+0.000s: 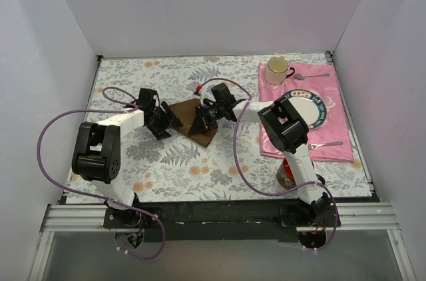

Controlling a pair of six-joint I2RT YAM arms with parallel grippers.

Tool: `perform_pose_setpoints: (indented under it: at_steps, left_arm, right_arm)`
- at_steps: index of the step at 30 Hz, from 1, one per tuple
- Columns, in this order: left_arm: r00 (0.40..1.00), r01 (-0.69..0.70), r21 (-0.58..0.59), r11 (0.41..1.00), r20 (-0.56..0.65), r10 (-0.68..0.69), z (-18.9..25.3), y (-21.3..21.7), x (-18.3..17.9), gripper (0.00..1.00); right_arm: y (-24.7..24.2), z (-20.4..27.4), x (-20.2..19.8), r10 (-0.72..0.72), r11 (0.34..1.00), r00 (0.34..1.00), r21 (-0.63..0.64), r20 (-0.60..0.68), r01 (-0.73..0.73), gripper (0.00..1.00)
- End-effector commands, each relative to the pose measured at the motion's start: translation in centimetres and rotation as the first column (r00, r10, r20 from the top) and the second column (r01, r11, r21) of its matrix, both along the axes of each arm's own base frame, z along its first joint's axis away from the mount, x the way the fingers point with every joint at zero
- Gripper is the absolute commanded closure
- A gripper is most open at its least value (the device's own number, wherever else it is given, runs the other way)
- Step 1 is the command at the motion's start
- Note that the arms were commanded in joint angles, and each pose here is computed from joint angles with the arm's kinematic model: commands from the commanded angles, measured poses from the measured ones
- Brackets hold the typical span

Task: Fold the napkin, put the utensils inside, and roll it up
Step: Roll the napkin with the utensil

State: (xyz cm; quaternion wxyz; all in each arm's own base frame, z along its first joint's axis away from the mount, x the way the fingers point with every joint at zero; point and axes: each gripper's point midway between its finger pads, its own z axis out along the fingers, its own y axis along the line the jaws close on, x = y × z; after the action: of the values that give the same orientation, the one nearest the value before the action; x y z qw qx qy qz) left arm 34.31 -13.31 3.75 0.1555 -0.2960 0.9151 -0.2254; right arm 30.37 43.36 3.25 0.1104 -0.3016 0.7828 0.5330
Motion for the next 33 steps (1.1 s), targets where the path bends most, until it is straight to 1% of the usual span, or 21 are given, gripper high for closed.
perform_pose_setpoints:
  at_steps: [1,5,9,10,11,13,16,17,18,19,21,22,23,24,25,27,28,30,31,32,33]
  left_arm:
    - [0.998,-0.018,-0.034,0.999,0.067,0.02,1.5,-0.9,1.0,0.34]
    - [0.991,-0.068,-0.064,0.996,0.109,0.075,2.4,-0.9,1.1,0.33]
    - [0.994,-0.094,-0.07,0.993,0.053,0.098,1.0,-1.1,1.4,0.32]
    - [0.995,-0.1,-0.064,0.993,0.02,0.101,-0.1,-1.1,1.4,0.32]
    - [0.994,-0.102,-0.063,0.993,0.02,0.103,-0.1,-1.2,1.8,0.32]
    - [0.993,-0.117,-0.025,0.993,0.007,0.117,-1.0,-0.7,2.1,0.33]
    - [0.992,-0.124,0.052,0.991,-0.015,0.124,-2.5,0.4,2.1,0.44]
    - [0.992,-0.124,0.065,0.99,-0.02,0.125,-2.9,0.7,2.0,0.55]
    - [0.992,-0.124,0.079,0.989,-0.025,0.126,-3.2,0.9,1.8,0.63]
    - [0.993,-0.116,0.091,0.989,-0.022,0.118,-3.3,1.1,1.7,0.7]
    - [0.994,-0.104,0.093,0.99,-0.023,0.107,-3.4,1.1,1.6,0.87]
    - [0.995,-0.097,0.091,0.991,-0.023,0.099,-3.3,1.0,1.6,0.91]
    - [0.995,-0.085,0.083,0.993,-0.038,0.088,-3.3,0.8,1.2,0.93]
    - [0.996,-0.081,0.08,0.993,-0.04,0.085,-3.2,0.8,1.2,0.97]
    - [0.995,-0.079,0.073,0.994,-0.047,0.083,-3.1,0.7,1.1,0.99]
    - [0.995,-0.07,0.049,0.996,-0.069,0.073,-2.9,0.2,0.7,1.0]
    - [0.995,-0.07,0.039,0.997,-0.072,0.072,-2.7,0.0,0.8,1.0]
    - [0.986,-0.107,0.045,0.993,-0.121,0.112,-2.7,0.2,0.2,1.0]
    - [0.986,-0.113,0.045,0.993,-0.12,0.118,-2.2,0.2,0.6,1.0]
    - [0.979,-0.117,0.056,0.992,-0.159,0.125,-2.2,0.2,-0.1,1.0]
    - [0.977,-0.123,0.068,0.99,-0.167,0.133,-2.1,0.4,0.0,1.0]
  right_arm:
    - [-1.8,-5.1,-2.8,0.003,0.985,0.991,-0.17,-0.134,-0.026,0.99]
    - [-1.8,-5.2,-2.5,0.003,0.983,0.993,-0.179,-0.121,-0.025,0.99]
    - [-1.8,-5.1,-2.5,0.002,0.983,0.992,-0.18,-0.123,-0.025,0.99]
    - [-1.8,-5.0,-2.6,0.003,0.983,0.993,-0.179,-0.119,-0.025,0.99]
    - [-1.9,-5.0,-2.5,0.002,0.983,0.993,-0.181,-0.119,-0.023,0.99]
    - [-1.9,-4.9,-2.6,0.003,0.983,0.993,-0.183,-0.12,-0.025,0.99]
    - [-2.1,-4.7,-2.6,0.008,0.981,0.994,-0.192,-0.11,-0.029,0.99]
    - [-2.1,-4.6,-2.4,0.006,0.98,0.995,-0.199,-0.1,-0.026,0.99]
    - [-2.2,-4.5,-2.4,0.009,0.978,0.996,-0.208,-0.094,-0.029,0.98]
    - [-2.1,-4.3,-2.4,0.023,0.977,0.997,-0.21,-0.072,-0.038,0.93]
    - [-2.3,-3.9,-2.2,0.027,0.967,0.999,-0.254,-0.042,-0.037,0.9]
    - [-2.3,-3.2,-1.8,0.043,0.963,0.999,-0.265,0.01,-0.039,0.83]
    - [-2.4,-2.8,-1.8,0.044,0.947,0.998,-0.319,0.036,-0.03,0.8]
    - [-2.3,-2.3,-1.5,0.05,0.941,0.996,-0.338,0.067,-0.024,0.75]
    - [-2.3,-1.4,-1.4,0.056,0.935,0.993,-0.355,0.103,-0.015,0.65]
    - [-2.2,-0.4,-0.7,0.068,0.902,0.975,-0.431,0.213,0.031,0.54]
    - [-2.5,0.3,0.2,0.057,0.876,0.954,-0.473,0.294,0.094,0.44]
    - [-1.6,1.3,-0.3,0.091,0.852,0.919,-0.507,0.384,0.127,0.36]
    - [-1.4,1.9,-0.2,0.094,0.844,0.898,-0.513,0.429,0.157,0.3]
    - [-1.0,1.9,-0.4,0.111,0.821,0.862,-0.535,0.494,0.201,0.29]
    - [-0.9,2.0,-0.4,0.124,0.808,0.838,-0.545,0.531,0.226,0.27]
